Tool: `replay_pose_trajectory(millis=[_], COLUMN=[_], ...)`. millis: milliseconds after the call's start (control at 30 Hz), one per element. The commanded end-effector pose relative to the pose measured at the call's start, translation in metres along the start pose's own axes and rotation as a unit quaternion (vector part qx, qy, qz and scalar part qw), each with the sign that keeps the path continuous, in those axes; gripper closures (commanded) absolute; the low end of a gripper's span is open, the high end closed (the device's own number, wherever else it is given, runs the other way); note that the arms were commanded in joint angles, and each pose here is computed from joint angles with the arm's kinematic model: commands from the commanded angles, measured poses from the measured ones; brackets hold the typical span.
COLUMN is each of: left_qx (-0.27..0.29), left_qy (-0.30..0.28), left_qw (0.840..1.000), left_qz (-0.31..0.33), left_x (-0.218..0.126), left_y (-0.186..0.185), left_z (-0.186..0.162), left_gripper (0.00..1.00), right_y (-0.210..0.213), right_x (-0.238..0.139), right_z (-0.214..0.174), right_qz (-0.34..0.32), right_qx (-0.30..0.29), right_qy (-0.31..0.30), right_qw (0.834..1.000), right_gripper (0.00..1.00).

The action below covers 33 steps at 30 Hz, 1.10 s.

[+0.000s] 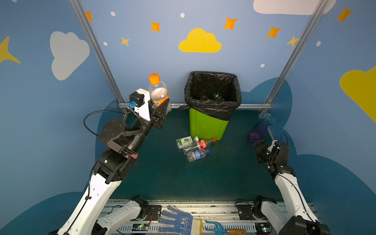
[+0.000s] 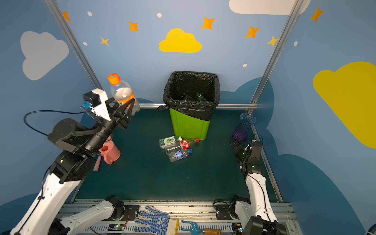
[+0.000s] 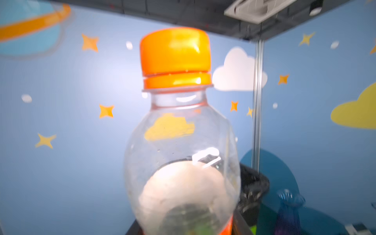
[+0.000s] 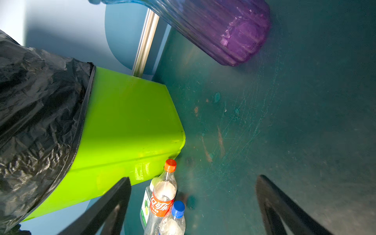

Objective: Throw the plastic bottles in the bin
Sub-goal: 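Close the left gripper on the orange-capped orange-label bottle, then lift the orange-label bottle with the left gripper over the bin and release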

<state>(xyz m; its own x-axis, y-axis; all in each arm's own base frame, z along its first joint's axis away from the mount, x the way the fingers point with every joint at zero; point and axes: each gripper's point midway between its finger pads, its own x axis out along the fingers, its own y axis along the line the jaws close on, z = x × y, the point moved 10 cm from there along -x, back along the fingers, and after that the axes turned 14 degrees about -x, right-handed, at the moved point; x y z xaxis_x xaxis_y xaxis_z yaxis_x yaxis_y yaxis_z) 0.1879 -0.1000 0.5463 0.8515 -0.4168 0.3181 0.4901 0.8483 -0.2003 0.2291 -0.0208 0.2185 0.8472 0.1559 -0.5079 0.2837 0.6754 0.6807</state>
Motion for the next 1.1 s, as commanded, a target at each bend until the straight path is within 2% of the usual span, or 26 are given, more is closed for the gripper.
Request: replay_pose_trajectory(millis=[0, 133, 200, 233, 267, 333, 400, 433, 467, 633, 800, 867, 967, 1067], left_qx=[-0.026, -0.096, -0.127, -0.135, -0.143, -0.169, -0.191, -0.190, -0.180, -0.070, -0.045, -0.037, -0.021, -0.009], left_qy=[0.041, 0.107, 0.157, 0.180, 0.201, 0.181, 0.173, 0.169, 0.165, 0.134, 0.085, 0.100, 0.163, 0.244], left_qw=[0.998, 0.987, 0.977, 0.972, 0.965, 0.963, 0.956, 0.955, 0.957, 0.978, 0.988, 0.990, 0.986, 0.970], left_qz=[-0.037, -0.065, -0.072, -0.075, -0.084, -0.106, -0.141, -0.152, -0.158, -0.147, -0.117, -0.093, -0.041, 0.007], left_x=[0.062, 0.153, 0.199, 0.215, 0.226, 0.229, 0.232, 0.233, 0.230, 0.198, 0.155, 0.136, 0.109, 0.080], left_y=[0.003, 0.006, 0.004, 0.002, 0.002, -0.003, -0.005, -0.009, -0.015, -0.048, -0.039, -0.030, -0.014, 0.002], left_z=[-0.033, -0.060, -0.077, -0.082, -0.092, -0.082, -0.079, -0.076, -0.071, -0.063, -0.079, -0.092, -0.128, -0.173], left_gripper=[0.53, 0.52, 0.42, 0.41, 0.39, 0.22, 0.14, 0.07, 0.00, 0.00, 0.00, 0.00, 0.00, 0.00], right_y=[0.007, 0.009, 0.010, 0.010, 0.010, 0.008, 0.004, 0.001, -0.001, -0.009, -0.011, -0.010, -0.011, -0.012], right_x=[-0.006, -0.011, -0.015, -0.018, -0.021, -0.026, -0.030, -0.031, -0.031, -0.026, -0.018, -0.016, -0.011, -0.007], right_z=[0.005, 0.004, 0.003, 0.003, 0.003, 0.000, -0.003, -0.005, -0.007, -0.014, -0.015, -0.015, -0.015, -0.015], right_qz=[0.020, 0.029, 0.029, 0.028, 0.027, 0.023, 0.017, 0.016, 0.016, 0.016, 0.024, 0.029, 0.030, 0.028], right_qx=[-0.002, -0.007, -0.012, -0.016, -0.018, -0.024, -0.025, -0.023, -0.021, -0.004, 0.009, 0.011, 0.015, 0.019], right_qy=[-0.012, -0.015, -0.015, -0.016, -0.016, -0.018, -0.024, -0.026, -0.027, -0.018, -0.002, 0.006, 0.015, 0.020], right_qw=[1.000, 0.999, 0.999, 0.999, 0.999, 0.999, 0.999, 0.999, 0.999, 1.000, 1.000, 0.999, 0.999, 0.999], right_gripper=[0.06, 0.06, 0.06, 0.06, 0.06, 0.06, 0.06, 0.06, 0.06, 0.06, 0.06, 0.06, 0.06, 0.06])
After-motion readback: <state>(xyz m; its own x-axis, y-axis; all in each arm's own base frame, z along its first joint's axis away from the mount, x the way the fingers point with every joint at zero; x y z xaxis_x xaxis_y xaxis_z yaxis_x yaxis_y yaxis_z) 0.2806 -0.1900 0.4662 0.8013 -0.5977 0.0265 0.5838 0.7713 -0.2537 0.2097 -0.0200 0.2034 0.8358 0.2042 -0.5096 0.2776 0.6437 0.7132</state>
